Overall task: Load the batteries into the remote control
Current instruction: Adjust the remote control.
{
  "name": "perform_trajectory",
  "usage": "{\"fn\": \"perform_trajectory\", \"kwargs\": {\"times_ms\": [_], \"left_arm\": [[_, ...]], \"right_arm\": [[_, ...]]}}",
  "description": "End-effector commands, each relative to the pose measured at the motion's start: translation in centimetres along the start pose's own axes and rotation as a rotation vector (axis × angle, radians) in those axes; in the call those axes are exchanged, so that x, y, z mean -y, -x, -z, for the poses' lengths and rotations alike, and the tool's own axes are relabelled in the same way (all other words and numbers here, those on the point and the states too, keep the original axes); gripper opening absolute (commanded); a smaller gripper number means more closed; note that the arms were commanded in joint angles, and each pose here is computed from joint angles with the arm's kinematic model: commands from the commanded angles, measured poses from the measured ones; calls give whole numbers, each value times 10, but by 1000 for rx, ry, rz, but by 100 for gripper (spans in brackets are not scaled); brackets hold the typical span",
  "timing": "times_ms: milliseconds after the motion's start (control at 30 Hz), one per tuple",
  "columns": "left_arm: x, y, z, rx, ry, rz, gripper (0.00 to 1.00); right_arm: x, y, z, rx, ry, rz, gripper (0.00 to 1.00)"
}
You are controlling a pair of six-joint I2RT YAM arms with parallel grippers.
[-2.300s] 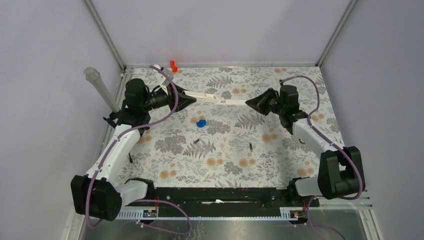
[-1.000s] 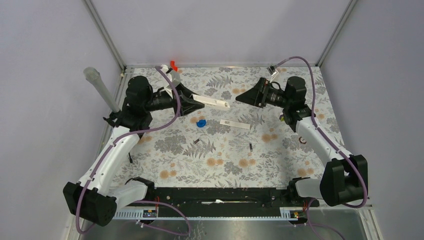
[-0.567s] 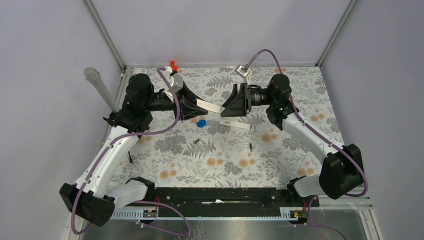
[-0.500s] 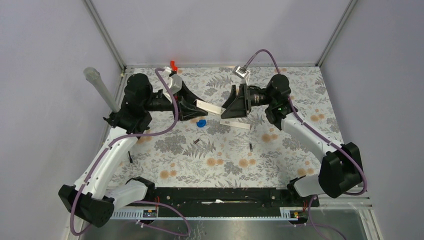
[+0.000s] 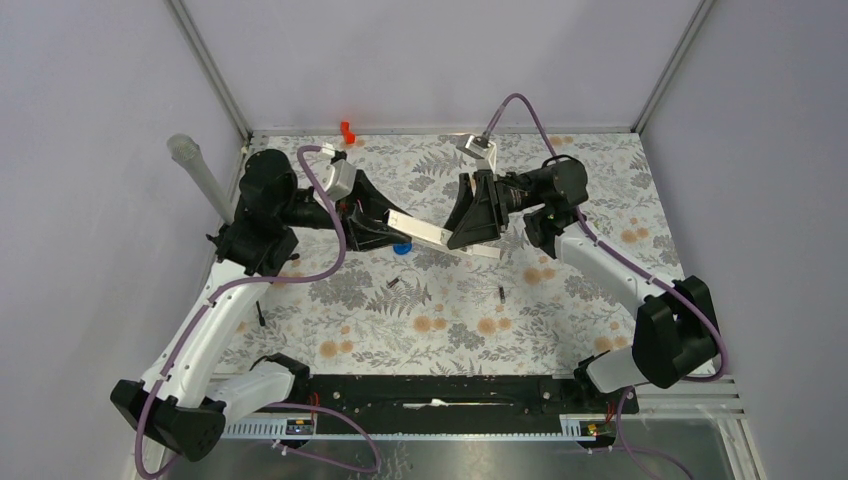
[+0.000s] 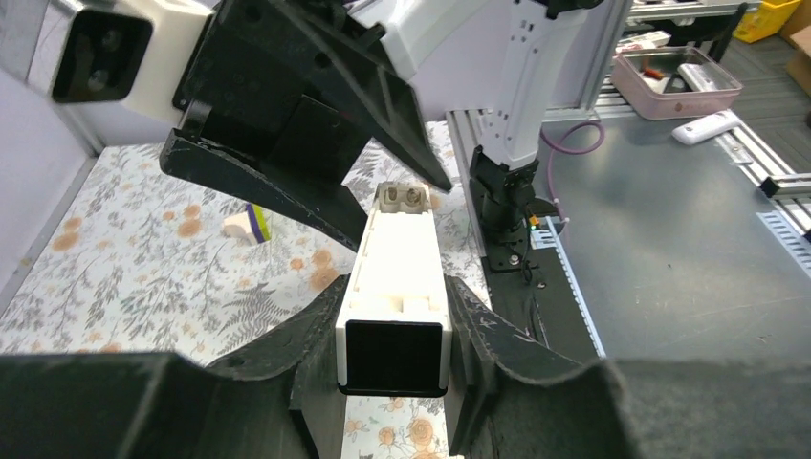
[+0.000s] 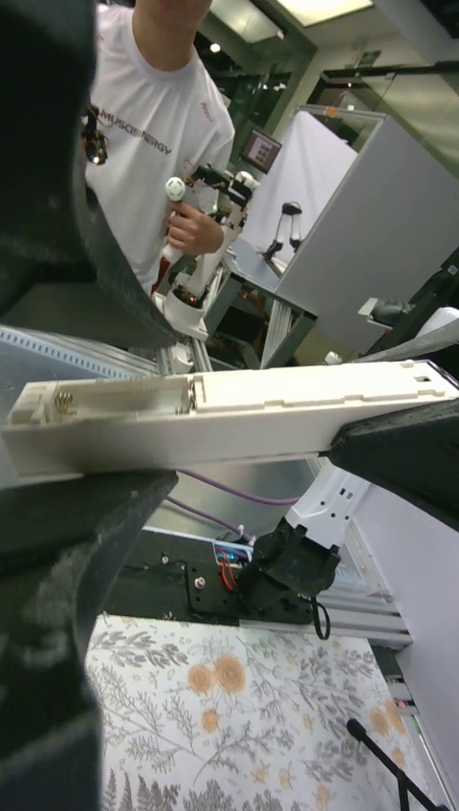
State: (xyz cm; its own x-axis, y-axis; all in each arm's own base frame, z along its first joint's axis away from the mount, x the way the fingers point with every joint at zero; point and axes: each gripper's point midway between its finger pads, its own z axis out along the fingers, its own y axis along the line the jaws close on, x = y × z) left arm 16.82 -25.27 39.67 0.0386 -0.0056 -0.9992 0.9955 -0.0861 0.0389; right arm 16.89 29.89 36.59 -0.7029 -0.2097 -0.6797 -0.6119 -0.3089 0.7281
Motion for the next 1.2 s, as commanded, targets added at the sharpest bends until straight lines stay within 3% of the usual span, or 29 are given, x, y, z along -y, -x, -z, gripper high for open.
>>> {"fn": "perform_trajectory", "kwargs": {"times_ms": [0, 100, 167, 200, 233, 267, 400, 433, 633, 733, 867, 1000, 1100, 1167], "left_arm": [[7, 23, 1, 23, -24, -118, 0], [4, 24, 2, 23, -6, -120, 0], [2, 25, 2, 23, 11, -123, 5], [1, 26, 2, 24, 26, -127, 13], [-2, 27, 3, 25, 49, -124, 35], [-5, 27, 4, 26, 79, -124, 47], [-14, 28, 10, 36, 184, -145, 82], [-16, 29, 12, 42, 213, -153, 96], [-38, 41, 33, 94, 468, -145, 99], [-48, 49, 42, 166, 570, -42, 99], [-59, 55, 43, 255, 621, 202, 99], [-80, 62, 36, 343, 636, 439, 96], [-107, 56, 44, 463, 752, 659, 93], [-117, 53, 43, 520, 755, 717, 90]], "right_arm": [[-27, 0, -3, -55, 40, 123, 48], [-27, 2, -4, -51, 35, 112, 27], [-26, 5, -4, -43, 32, 111, 20], [-26, 7, -5, -38, 31, 111, 18], [-26, 8, -5, -34, 30, 109, 17], [-26, 10, -5, -30, 30, 109, 16], [-26, 15, -6, -16, 28, 111, 15], [-26, 16, -6, -14, 28, 111, 15], [-6, 29, -8, 49, -19, 81, 15], [19, 44, -5, 140, -115, 68, 15], [43, 64, 2, 266, -278, 118, 12], [41, 86, 12, 414, -363, 218, 11], [37, 104, 23, 538, -418, 279, 10], [33, 114, 30, 609, -447, 315, 10]]}}
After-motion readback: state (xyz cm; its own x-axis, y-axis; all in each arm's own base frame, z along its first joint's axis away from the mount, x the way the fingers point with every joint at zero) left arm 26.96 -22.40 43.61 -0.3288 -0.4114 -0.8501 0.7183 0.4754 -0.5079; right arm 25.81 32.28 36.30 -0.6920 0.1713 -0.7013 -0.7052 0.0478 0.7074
